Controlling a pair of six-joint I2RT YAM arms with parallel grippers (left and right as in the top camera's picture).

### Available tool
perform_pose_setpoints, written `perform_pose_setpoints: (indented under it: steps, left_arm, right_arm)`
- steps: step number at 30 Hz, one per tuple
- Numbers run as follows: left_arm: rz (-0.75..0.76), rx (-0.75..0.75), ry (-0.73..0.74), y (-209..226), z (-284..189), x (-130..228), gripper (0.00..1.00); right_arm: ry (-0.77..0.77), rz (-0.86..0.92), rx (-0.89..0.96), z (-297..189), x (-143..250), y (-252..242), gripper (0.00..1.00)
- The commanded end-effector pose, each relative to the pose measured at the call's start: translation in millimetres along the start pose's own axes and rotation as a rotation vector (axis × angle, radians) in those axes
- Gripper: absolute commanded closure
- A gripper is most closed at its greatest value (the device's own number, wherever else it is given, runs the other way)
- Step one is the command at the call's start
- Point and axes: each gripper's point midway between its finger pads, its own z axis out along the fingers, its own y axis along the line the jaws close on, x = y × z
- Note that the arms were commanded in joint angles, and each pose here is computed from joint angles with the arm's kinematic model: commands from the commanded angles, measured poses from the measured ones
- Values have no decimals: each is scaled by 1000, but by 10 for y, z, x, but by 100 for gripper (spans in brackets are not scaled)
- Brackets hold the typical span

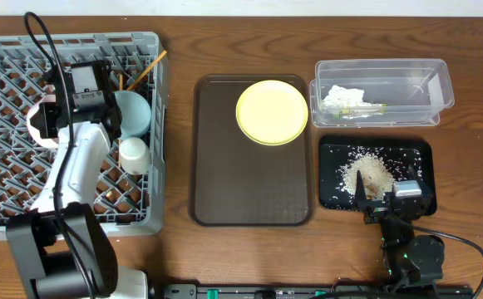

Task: Sort waste into correct bins and load items into the dishwasher
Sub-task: 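Lower the pink bowl on its side into the rack's left slots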

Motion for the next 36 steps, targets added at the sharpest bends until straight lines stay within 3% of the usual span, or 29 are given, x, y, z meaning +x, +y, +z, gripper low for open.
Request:
perform_pose_setpoints:
  steps: [1, 13, 26, 36]
  left_arm:
    - [37, -7, 16, -69, 34, 70, 93]
    - [25, -64, -4, 66, 81, -31, 93]
    - [116, -110, 34, -114, 130, 75, 94]
    - [162, -129, -42, -257, -202, -65, 93]
  right_arm:
    - [-1, -6, 10, -1, 5, -21, 1]
    - [-1, -6, 10, -1, 7, -21, 1]
    - [-1, -6, 10, -1, 7, -21, 1]
    - [-1, -6, 10, -1, 7, -21, 1]
